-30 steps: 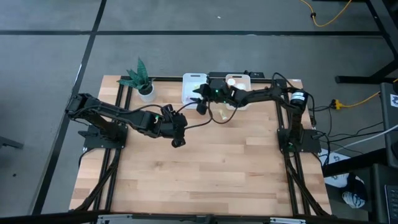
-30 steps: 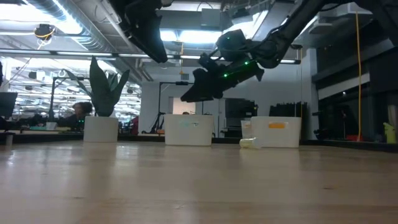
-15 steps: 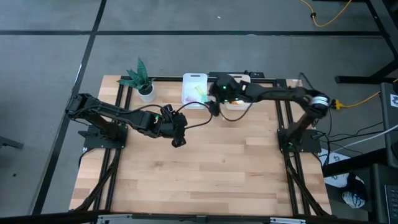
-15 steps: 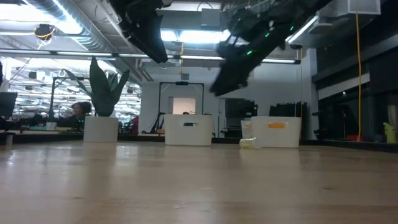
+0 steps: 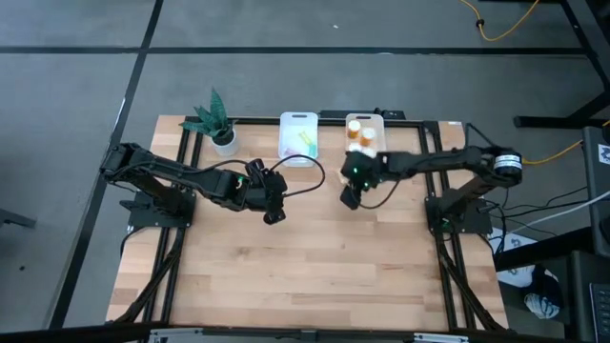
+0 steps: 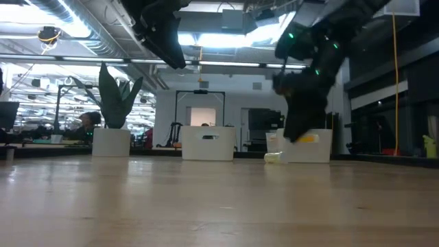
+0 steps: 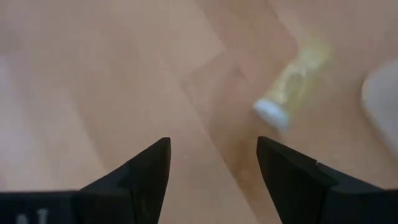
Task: Pick and place medicine bottles into bin by pill shape (circle, oval)
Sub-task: Put the small yellow tablet bottle into the left white bin
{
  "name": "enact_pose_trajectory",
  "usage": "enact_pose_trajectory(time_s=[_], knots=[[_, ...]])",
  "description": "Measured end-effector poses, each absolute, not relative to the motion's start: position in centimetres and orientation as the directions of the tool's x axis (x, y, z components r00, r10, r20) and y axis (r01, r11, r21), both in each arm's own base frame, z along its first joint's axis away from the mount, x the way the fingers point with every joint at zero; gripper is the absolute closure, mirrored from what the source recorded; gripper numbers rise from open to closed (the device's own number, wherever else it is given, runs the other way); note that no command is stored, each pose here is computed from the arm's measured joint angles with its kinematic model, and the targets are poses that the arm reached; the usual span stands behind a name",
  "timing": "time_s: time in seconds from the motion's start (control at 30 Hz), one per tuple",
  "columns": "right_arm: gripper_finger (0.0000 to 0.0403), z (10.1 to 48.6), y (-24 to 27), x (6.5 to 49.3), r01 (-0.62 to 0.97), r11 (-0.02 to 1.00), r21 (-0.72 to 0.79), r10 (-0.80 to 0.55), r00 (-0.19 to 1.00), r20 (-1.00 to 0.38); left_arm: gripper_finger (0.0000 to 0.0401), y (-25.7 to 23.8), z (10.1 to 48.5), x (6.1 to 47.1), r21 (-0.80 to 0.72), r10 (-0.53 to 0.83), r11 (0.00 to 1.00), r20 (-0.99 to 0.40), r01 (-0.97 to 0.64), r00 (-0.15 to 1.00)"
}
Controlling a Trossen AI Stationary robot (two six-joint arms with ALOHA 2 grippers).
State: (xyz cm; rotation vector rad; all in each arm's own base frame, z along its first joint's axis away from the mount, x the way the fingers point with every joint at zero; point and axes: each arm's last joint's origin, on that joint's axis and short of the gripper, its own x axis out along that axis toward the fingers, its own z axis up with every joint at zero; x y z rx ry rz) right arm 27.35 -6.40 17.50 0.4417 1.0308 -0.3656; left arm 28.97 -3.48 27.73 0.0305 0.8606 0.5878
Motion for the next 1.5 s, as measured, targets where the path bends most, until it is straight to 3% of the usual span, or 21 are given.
enact_pose_trajectory(time_s=[0.27, 0.8, 0.9, 1.1, 1.2, 1.33, 1.5], knots=[[0.0162, 14.3, -5.9, 25.8, 0.745, 0.660, 0.093, -0.380, 0.439, -0.814, 0.0167, -3.5, 27.7, 29.0, 0.260, 0.499, 0.843, -0.704, -0.471, 0.505], [0.0166, 11.7, -5.9, 27.8, 0.750, 0.656, 0.086, -0.442, 0.475, -0.761, 0.0167, -3.5, 27.8, 29.0, 0.254, 0.498, 0.843, -0.700, -0.474, 0.511], [0.0195, 11.7, -5.9, 27.8, 0.746, 0.662, 0.073, -0.445, 0.470, -0.763, 0.0167, -3.5, 27.8, 29.1, 0.253, 0.498, 0.843, -0.700, -0.474, 0.512], [0.0299, 11.8, -5.9, 27.8, 0.741, 0.669, 0.064, -0.450, 0.473, -0.758, 0.0167, -3.5, 27.8, 29.1, 0.254, 0.498, 0.843, -0.700, -0.473, 0.512], [0.0329, 12.3, -5.6, 28.2, 0.682, 0.720, 0.129, -0.380, 0.544, -0.748, 0.0167, -3.5, 27.8, 29.1, 0.254, 0.498, 0.844, -0.700, -0.473, 0.512], [0.0333, 15.5, -5.2, 29.8, 0.545, 0.813, 0.203, -0.294, 0.686, -0.665, 0.0167, -3.5, 27.8, 29.0, 0.255, 0.498, 0.844, -0.700, -0.473, 0.511], [0.0331, 20.3, -5.7, 31.6, 0.441, 0.892, 0.099, -0.324, 0.777, -0.539, 0.0167, -3.5, 27.8, 29.0, 0.257, 0.498, 0.844, -0.701, -0.471, 0.510]])
